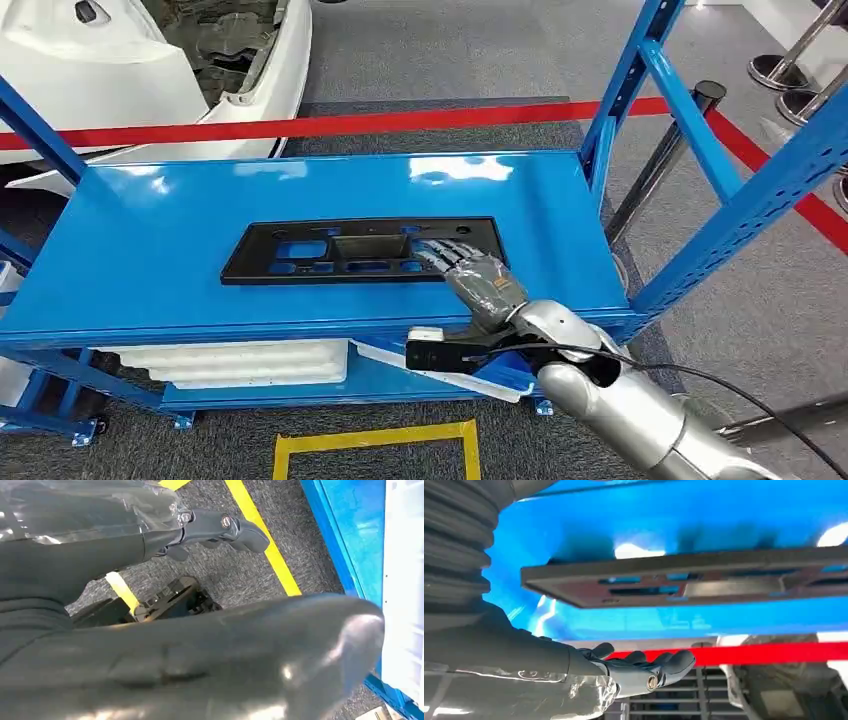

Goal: Take the parts from the cabinet and place them on the table.

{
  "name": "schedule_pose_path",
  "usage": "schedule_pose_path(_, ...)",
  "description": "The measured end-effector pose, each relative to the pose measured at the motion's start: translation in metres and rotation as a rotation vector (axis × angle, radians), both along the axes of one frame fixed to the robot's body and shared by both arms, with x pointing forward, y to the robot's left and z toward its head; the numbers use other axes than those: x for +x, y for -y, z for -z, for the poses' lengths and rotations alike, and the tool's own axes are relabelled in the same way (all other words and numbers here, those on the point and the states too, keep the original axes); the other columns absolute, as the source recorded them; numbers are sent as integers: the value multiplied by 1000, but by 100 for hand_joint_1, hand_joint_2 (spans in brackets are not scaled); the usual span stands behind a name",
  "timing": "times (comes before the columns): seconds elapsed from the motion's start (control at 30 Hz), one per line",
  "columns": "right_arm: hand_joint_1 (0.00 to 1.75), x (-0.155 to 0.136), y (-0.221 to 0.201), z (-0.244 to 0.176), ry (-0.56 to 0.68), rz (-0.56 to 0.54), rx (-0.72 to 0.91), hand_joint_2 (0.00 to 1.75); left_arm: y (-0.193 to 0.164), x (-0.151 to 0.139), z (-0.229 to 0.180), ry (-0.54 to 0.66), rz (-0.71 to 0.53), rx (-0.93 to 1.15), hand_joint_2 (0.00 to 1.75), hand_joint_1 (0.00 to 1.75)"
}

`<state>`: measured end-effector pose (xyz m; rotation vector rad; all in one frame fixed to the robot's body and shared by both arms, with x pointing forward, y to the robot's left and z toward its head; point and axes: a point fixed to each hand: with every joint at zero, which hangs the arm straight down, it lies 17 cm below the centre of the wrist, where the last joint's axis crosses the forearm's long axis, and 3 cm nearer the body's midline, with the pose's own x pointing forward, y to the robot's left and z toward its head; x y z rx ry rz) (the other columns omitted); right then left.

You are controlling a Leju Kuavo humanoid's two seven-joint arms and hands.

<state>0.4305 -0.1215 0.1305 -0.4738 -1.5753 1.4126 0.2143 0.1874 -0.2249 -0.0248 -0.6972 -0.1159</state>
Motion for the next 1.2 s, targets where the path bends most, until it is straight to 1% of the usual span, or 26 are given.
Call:
schedule_pose_path(0.37,0,-1,-6,22,-41,-13,-46,175,0,0,0,0,1,0,0,0)
schedule_pose_path(0.57,0,15,8,32,-27,51,-127,175,0,0,0,-4,2,1,0,0)
schedule_pose_path(0.83,0,38,31,39,22,125,-224,175,0,-2,1,-11,-1,1,0,0)
schedule_pose_path(1.07,0,45,41,46,20,147,-253,175,0,-2,1,-12,-2,1,0,0)
schedule_pose_path(1.2,0,51,49,45,49,176,-274,175,-1,-2,2,-14,-6,5,0,0)
